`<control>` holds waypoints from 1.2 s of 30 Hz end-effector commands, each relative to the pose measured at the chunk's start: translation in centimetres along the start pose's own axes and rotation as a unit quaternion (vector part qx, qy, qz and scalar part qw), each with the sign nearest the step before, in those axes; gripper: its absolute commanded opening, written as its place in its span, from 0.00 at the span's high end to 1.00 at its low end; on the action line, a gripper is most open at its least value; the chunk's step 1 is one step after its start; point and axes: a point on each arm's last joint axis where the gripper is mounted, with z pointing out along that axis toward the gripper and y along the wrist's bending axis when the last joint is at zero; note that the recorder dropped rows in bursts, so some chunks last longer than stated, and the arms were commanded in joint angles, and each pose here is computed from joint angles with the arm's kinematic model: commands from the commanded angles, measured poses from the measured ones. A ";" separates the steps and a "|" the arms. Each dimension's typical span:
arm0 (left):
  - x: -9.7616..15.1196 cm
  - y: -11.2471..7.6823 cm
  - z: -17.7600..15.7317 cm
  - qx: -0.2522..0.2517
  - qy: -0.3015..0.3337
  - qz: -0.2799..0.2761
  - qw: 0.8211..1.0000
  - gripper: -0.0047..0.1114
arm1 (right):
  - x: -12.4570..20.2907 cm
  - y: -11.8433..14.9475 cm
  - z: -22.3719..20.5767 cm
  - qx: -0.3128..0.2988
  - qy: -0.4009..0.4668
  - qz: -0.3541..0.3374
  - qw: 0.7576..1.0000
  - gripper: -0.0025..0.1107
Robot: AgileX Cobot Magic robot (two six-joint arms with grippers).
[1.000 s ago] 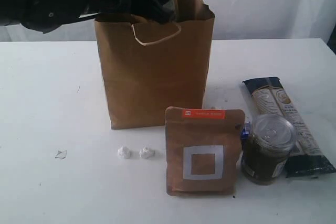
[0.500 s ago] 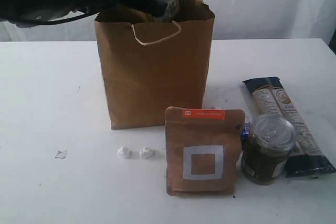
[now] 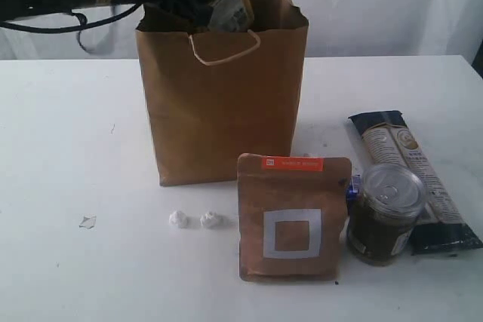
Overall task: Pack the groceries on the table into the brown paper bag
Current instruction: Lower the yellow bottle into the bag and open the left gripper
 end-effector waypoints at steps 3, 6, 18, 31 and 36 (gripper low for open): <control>-1.4 -0.2 -0.9 0.037 -0.017 0.022 0.999 0.96 | 0.0 0.0 0.0 0.001 -0.007 0.002 1.000 0.98; -1.3 -0.6 -1.0 0.055 -0.016 0.024 0.998 0.96 | 0.0 0.0 0.0 0.001 -0.007 0.002 1.000 0.98; -2.1 0.2 -1.3 0.065 -0.007 0.026 0.998 0.96 | 0.0 0.0 0.0 0.001 -0.006 0.002 1.000 0.98; -2.0 0.2 -1.3 0.061 0.001 -0.004 0.998 0.92 | 0.0 0.0 0.0 0.001 -0.006 0.002 1.000 0.98; -1.9 0.4 -1.3 0.052 0.005 -0.017 0.999 0.60 | 0.0 0.0 0.0 0.001 -0.006 0.002 1.000 0.98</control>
